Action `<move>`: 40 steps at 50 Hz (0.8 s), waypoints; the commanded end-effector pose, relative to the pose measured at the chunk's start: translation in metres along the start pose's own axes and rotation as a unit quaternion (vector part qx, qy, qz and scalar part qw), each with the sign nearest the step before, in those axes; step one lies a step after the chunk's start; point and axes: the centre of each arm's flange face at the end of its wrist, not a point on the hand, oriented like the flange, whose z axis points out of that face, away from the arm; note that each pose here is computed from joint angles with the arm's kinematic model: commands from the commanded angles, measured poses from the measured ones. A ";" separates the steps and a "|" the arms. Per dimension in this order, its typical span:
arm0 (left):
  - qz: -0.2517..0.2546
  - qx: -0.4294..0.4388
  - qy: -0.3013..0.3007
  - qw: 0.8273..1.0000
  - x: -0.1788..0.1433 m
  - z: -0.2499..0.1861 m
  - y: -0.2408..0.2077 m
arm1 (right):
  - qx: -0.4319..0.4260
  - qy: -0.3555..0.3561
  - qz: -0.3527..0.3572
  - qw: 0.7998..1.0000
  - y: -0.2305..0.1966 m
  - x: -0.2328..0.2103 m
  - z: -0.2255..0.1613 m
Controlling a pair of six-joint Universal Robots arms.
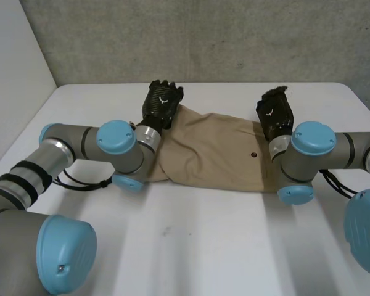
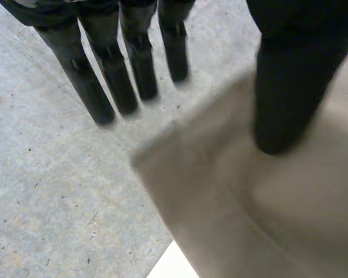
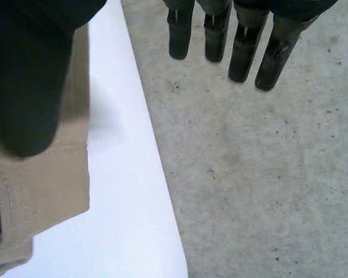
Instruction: Fold the shorts.
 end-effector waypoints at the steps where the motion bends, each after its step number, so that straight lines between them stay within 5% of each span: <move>1: -0.004 -0.008 -0.015 1.000 -0.012 -0.004 -0.014 | 0.020 0.033 0.046 0.998 -0.023 0.043 -0.002; 8: -0.051 -0.015 -0.020 0.998 -0.039 -0.020 -0.065 | 0.044 0.051 0.177 0.982 -0.051 0.112 -0.025; 13: -0.110 -0.033 -0.017 0.993 -0.051 -0.044 -0.091 | 0.016 -0.019 0.231 0.973 -0.050 0.131 -0.058; 18: -0.173 -0.089 0.001 0.981 -0.054 -0.079 -0.104 | -0.058 -0.085 0.285 0.953 -0.034 0.124 -0.083; 26: -0.201 -0.202 0.034 0.958 -0.038 -0.119 -0.084 | -0.188 -0.160 0.357 0.901 -0.001 0.104 -0.117; 40: -0.203 -0.257 0.024 0.944 -0.045 -0.137 -0.057 | -0.178 -0.176 0.367 0.896 0.035 0.063 -0.122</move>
